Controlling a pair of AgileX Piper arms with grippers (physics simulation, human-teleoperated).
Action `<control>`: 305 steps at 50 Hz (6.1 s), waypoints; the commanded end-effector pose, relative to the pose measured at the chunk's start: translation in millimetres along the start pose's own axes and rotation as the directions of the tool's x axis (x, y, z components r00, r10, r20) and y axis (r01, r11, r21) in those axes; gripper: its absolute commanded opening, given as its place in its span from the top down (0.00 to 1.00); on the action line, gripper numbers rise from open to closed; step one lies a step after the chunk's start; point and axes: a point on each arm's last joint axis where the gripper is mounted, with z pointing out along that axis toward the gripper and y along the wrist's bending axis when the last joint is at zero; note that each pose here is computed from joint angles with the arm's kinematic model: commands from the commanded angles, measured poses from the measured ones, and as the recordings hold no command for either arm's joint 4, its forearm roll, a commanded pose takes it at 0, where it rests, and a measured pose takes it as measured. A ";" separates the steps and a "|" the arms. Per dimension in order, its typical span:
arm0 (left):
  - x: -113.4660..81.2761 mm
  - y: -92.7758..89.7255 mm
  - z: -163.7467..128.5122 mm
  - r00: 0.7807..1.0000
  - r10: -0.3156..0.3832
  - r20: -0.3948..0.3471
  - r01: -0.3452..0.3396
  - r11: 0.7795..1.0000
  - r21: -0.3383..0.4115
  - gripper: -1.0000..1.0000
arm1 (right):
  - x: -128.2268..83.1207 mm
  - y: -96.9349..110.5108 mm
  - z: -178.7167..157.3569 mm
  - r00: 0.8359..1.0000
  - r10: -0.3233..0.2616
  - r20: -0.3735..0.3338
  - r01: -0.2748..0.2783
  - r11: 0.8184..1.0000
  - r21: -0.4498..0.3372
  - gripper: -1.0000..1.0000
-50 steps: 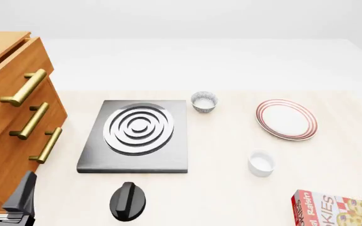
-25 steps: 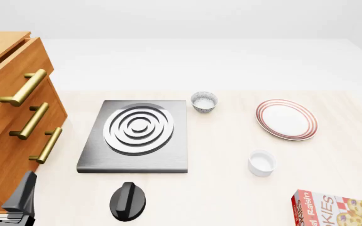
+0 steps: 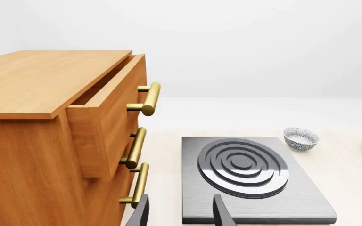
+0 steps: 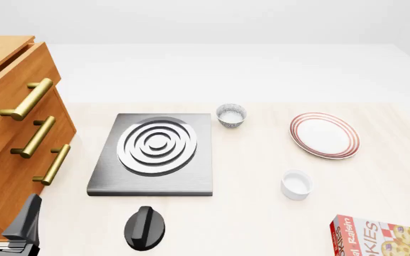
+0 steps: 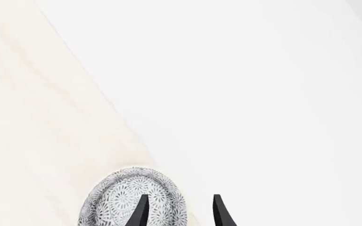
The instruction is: Pick the akita bowl next to the cookies box and place it on the plate.
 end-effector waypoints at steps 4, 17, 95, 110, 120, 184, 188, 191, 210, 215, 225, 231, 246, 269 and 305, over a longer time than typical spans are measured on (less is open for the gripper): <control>0.0 0.0 0.0 1.000 0.000 0.000 0.000 1.000 0.000 0.00 | 13.4 -4.3 17.5 0.999 -0.004 -0.036 0.004 1.000 -0.001 0.00; 0.0 0.0 0.0 1.000 0.000 0.000 0.000 1.000 0.000 0.00 | 17.9 -6.9 25.4 0.998 -0.007 -0.055 0.007 1.000 -0.003 0.00; 0.0 0.0 0.0 1.000 0.000 0.000 0.000 1.000 0.000 0.00 | -62.2 23.9 -171.6 0.990 0.070 0.126 -0.064 0.997 -0.050 1.00; 0.0 0.0 0.0 1.000 0.000 0.000 0.000 1.000 0.000 0.00 | -87.3 33.5 -225.2 0.984 0.056 0.167 -0.043 0.996 -0.081 1.00; 0.0 0.0 0.0 1.000 0.000 0.000 0.000 1.000 0.000 0.00 | -103.8 42.0 -251.9 0.983 0.053 0.175 -0.034 0.993 -0.109 1.00; 0.0 0.0 0.0 1.000 0.000 0.000 0.000 1.000 0.000 0.00 | -104.3 129.0 -221.8 0.991 0.126 -0.042 -0.132 0.955 -0.264 1.00; 0.0 0.0 0.0 1.000 0.000 0.000 0.000 1.000 0.000 0.00 | -101.3 137.3 -219.2 0.993 0.111 -0.045 -0.119 0.954 -0.275 1.00; 0.0 0.0 0.0 1.000 0.000 0.000 0.000 1.000 0.000 0.00 | -100.6 141.3 -218.4 0.993 0.107 -0.045 -0.116 0.953 -0.281 1.00; 0.0 0.0 0.0 1.000 0.000 0.000 0.000 1.000 0.000 0.00 | -89.6 199.7 -212.3 0.994 0.073 -0.075 -0.095 0.930 -0.355 1.00; 0.0 0.0 0.0 1.000 0.000 0.000 0.000 1.000 0.000 0.00 | -84.8 213.8 -211.3 0.994 0.075 -0.082 -0.101 0.923 -0.372 1.00; 0.0 0.0 0.0 1.000 0.000 0.000 0.000 1.000 0.000 0.00 | -69.3 238.2 -205.8 0.986 0.130 -0.101 -0.160 0.903 -0.399 1.00; 0.0 0.0 0.0 1.000 0.000 0.000 0.000 1.000 0.000 0.00 | -61.9 249.5 -203.6 0.983 0.153 -0.106 -0.183 0.892 -0.413 1.00; 0.0 0.0 0.0 1.000 0.000 0.000 0.000 1.000 0.000 0.00 | -53.0 264.0 -194.4 0.978 0.177 -0.110 -0.207 0.879 -0.429 1.00; 0.0 0.0 0.0 1.000 0.000 0.000 0.000 1.000 0.000 0.00 | -33.8 284.2 -169.9 0.959 0.256 -0.125 -0.284 0.848 -0.447 1.00; 0.0 0.0 0.0 1.000 0.000 0.000 0.000 1.000 0.000 0.00 | -29.3 291.2 -141.0 0.957 0.253 -0.140 -0.289 0.856 -0.430 1.00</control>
